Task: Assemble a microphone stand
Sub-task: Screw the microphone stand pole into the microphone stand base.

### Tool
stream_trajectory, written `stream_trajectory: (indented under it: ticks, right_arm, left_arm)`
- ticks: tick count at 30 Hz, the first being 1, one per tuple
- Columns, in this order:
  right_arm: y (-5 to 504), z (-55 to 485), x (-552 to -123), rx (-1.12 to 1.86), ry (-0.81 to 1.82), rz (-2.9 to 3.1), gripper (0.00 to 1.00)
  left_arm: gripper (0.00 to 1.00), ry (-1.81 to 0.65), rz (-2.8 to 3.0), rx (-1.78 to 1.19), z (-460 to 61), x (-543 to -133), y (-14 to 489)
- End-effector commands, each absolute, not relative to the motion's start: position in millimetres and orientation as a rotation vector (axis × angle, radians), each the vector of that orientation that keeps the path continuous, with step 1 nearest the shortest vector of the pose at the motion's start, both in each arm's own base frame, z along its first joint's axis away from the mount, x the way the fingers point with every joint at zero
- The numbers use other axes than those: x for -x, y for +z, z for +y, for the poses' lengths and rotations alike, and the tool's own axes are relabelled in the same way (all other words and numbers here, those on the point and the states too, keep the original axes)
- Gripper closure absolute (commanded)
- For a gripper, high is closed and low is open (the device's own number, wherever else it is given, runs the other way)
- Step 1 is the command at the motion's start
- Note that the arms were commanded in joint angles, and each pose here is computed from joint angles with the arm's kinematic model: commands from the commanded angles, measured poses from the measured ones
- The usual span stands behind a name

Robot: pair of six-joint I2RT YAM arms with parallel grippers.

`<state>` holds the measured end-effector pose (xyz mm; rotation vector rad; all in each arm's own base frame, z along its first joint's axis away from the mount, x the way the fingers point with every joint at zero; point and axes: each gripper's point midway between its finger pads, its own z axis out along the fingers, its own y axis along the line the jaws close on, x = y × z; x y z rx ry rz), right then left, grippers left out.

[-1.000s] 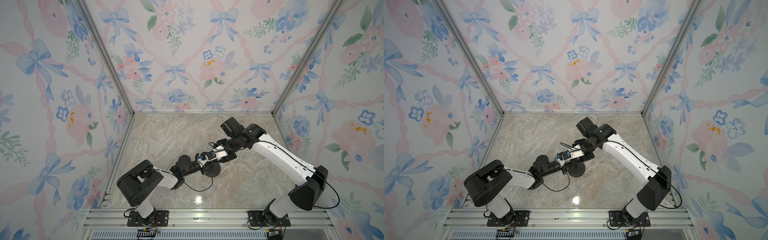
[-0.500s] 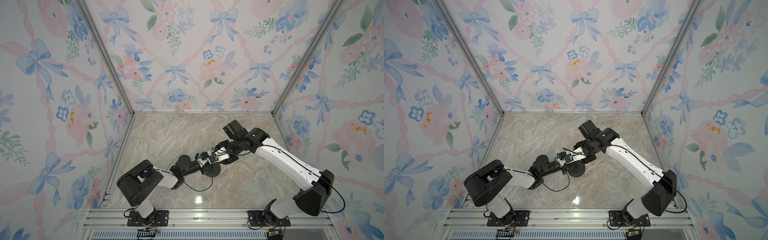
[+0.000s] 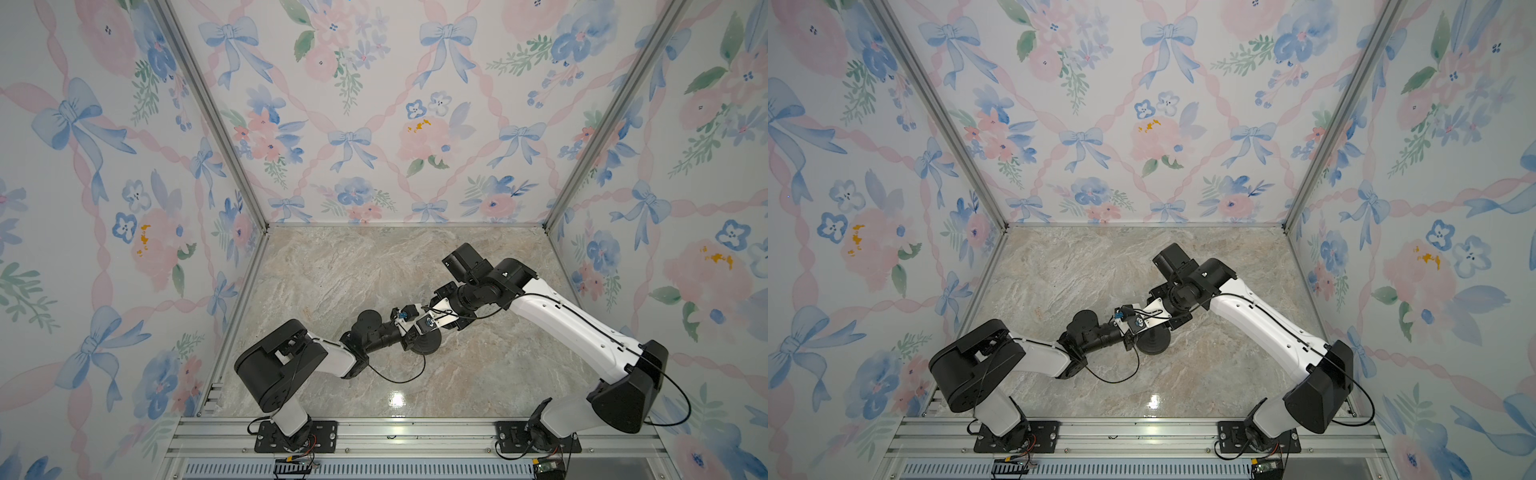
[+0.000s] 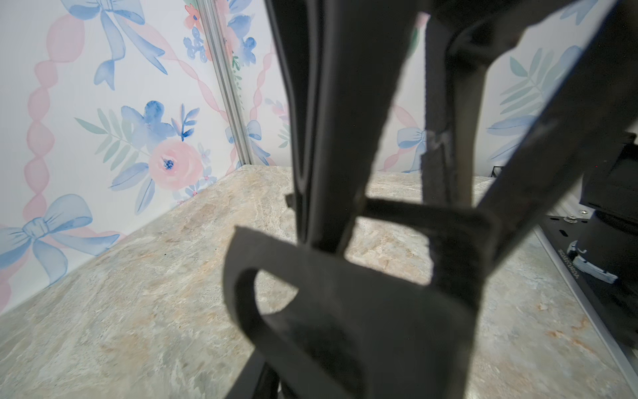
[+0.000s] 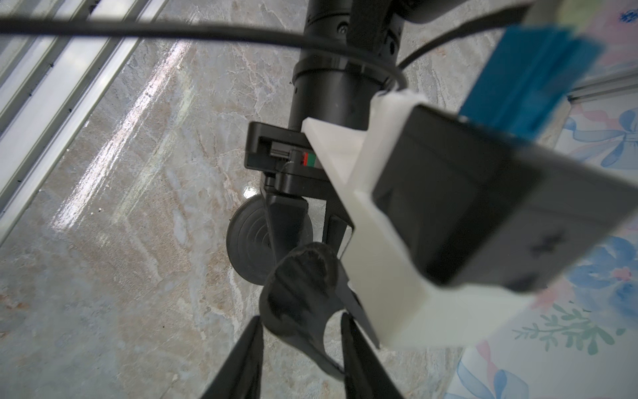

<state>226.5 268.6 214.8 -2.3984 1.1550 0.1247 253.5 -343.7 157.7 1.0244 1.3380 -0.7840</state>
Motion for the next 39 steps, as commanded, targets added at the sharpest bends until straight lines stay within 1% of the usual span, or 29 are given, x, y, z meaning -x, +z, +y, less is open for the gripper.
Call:
stream_trajectory:
  ticks: [1, 3, 5, 8, 11, 14, 20, 24, 29, 33, 36, 39]
  right_arm:
    - [201.0, 260.9, -216.5, 2.493, 0.164, 1.227, 0.68]
    - [201.5, 262.1, -215.9, 2.501, 0.174, 1.235, 0.72]
    - [200.1, 262.0, -214.9, 2.503, 0.183, 1.248, 0.75]
    - [194.9, 260.6, -213.4, 2.502, 0.187, 1.261, 0.76]
    - [192.6, 260.7, -211.9, 2.483, 0.195, 1.287, 0.79]
    - [190.7, 262.4, -209.4, 2.442, 0.220, 1.327, 0.81]
    - [180.9, 260.9, -210.8, 2.343, 0.242, 1.440, 0.83]
    - [174.3, 256.9, -212.0, 2.277, 0.258, 1.488, 0.83]
    - [177.8, 254.0, -218.5, 2.165, 0.289, 1.548, 0.83]
    - [181.2, 250.6, -222.7, 2.086, 0.297, 1.623, 0.86]
    - [180.2, 247.4, -227.2, 2.012, 0.300, 1.711, 0.90]
    - [180.3, 246.5, -228.7, 1.927, 0.320, 1.774, 0.91]
  left_arm:
    - [0.65, -0.780, 1.375, -1.036, -342.0, -254.1, 144.3]
    - [0.64, -0.779, 1.381, -1.039, -342.0, -253.9, 141.8]
    - [0.62, -0.774, 1.390, -1.032, -341.1, -255.2, 140.2]
    - [0.50, -0.762, 1.415, -1.029, -335.9, -253.2, 132.8]
    - [0.47, -0.751, 1.472, -1.009, -325.2, -249.8, 120.0]
    - [0.41, -0.745, 1.501, -0.990, -320.0, -249.0, 114.9]
    - [0.37, -0.674, 1.597, -0.880, -304.4, -262.9, 101.7]
    - [0.34, -0.671, 1.653, -0.894, -306.2, -261.9, 80.5]
    - [0.31, -0.674, 1.689, -0.935, -314.3, -256.8, 61.2]
    - [0.30, -0.681, 1.706, -0.950, -318.3, -255.1, 52.5]
    - [0.30, -0.655, 1.725, -0.947, -319.5, -256.7, 44.9]
    - [0.31, -0.633, 1.742, -0.943, -319.4, -259.2, 38.3]
